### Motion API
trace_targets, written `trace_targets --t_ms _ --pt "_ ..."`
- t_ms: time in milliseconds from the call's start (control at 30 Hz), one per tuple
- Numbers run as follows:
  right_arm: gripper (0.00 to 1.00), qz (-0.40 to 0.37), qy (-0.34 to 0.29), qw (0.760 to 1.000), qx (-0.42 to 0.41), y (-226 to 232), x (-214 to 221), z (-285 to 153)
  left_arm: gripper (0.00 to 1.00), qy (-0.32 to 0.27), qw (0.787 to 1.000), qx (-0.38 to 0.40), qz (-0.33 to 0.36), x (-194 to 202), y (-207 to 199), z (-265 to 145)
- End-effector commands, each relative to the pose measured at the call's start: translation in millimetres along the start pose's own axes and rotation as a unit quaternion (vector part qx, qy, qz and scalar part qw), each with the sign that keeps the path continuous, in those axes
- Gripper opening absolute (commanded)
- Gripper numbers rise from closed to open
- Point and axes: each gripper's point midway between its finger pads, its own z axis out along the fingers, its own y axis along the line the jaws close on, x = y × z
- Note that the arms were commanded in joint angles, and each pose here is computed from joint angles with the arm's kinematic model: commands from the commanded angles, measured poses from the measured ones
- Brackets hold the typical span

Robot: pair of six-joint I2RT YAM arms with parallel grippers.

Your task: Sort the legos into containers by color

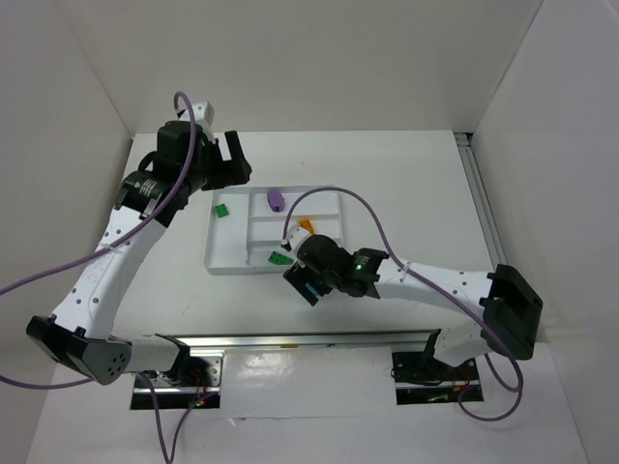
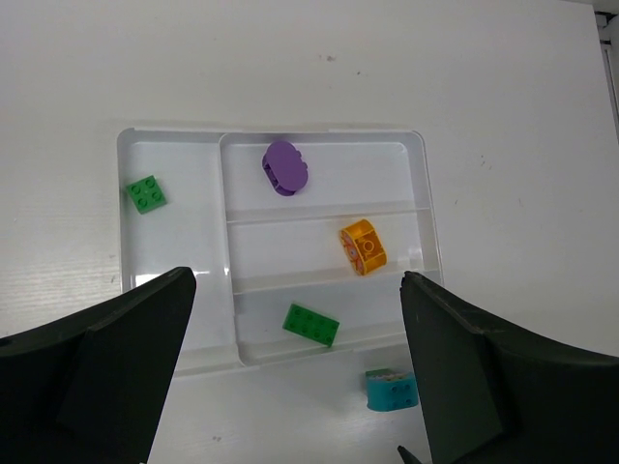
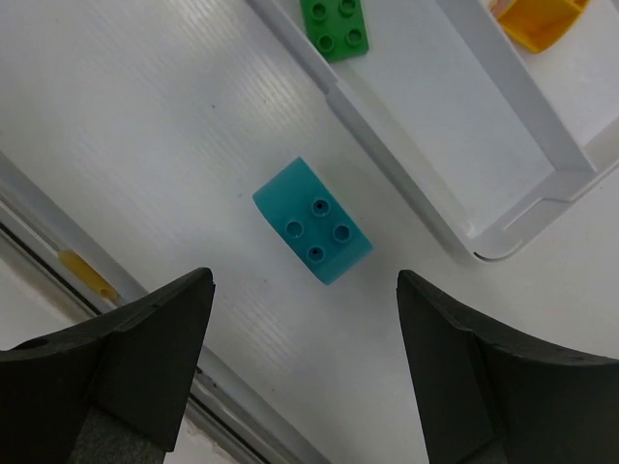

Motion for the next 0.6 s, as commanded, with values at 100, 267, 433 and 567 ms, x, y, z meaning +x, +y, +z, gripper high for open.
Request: trace_targets --t_ms 100,267,433,567 --pt "0.86 -0.046 0.02 0.999 0.019 -1.2 4.5 17.6 1.0 -0.012 1.0 0.01 0.014 -7.7 -2.5 2.6" --pt "0.88 -0.054 0.033 0.997 0.034 -5.0 11.0 27.8 1.0 -0.008 1.0 0.008 0.014 -5.8 -2.1 6.0" --pt "0.88 -0.054 0.032 0.997 0.034 -3.7 12.9 34.5 1.0 -0.01 1.0 0.004 0.014 -6.4 -0.6 6.2" --pt "0.82 -0.059 0.032 0.997 0.028 -1.2 14.9 38.9 1.0 -0.01 1.0 0.004 0.014 -6.4 -0.6 6.2"
